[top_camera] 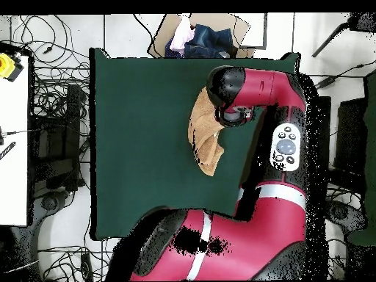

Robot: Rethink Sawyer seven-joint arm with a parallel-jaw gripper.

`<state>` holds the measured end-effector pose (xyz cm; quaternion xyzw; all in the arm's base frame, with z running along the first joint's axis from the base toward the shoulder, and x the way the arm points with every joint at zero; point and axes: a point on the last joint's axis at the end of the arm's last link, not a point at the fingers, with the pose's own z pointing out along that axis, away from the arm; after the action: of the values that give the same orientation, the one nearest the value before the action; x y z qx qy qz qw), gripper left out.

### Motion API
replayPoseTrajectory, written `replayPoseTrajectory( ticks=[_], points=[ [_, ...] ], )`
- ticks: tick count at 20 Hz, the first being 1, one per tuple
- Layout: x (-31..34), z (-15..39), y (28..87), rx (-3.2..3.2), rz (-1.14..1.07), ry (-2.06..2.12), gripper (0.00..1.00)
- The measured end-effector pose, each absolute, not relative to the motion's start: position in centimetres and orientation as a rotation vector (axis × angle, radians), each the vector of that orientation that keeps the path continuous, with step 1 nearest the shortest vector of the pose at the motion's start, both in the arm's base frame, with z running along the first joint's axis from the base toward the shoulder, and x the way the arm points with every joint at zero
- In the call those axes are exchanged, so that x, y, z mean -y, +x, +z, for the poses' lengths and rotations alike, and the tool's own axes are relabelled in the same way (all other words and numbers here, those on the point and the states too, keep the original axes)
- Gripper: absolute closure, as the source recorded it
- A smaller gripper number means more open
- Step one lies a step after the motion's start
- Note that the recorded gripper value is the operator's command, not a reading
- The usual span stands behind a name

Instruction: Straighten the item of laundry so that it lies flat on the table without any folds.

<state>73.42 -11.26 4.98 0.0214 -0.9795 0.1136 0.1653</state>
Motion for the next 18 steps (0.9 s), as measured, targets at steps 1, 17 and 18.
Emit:
replayPoseTrajectory(
  ticks=[1, 17, 18],
  points=[
    [11.3, 5.0, 73.4, 2.788, 0.328, 0.062, 0.0],
    [13.6, 3.3, 76.5, 3.042, 0.438, 0.115, 0.0],
    [13.7, 3.3, 76.9, 3.071, 0.449, 0.119, 0.0]
  ],
)
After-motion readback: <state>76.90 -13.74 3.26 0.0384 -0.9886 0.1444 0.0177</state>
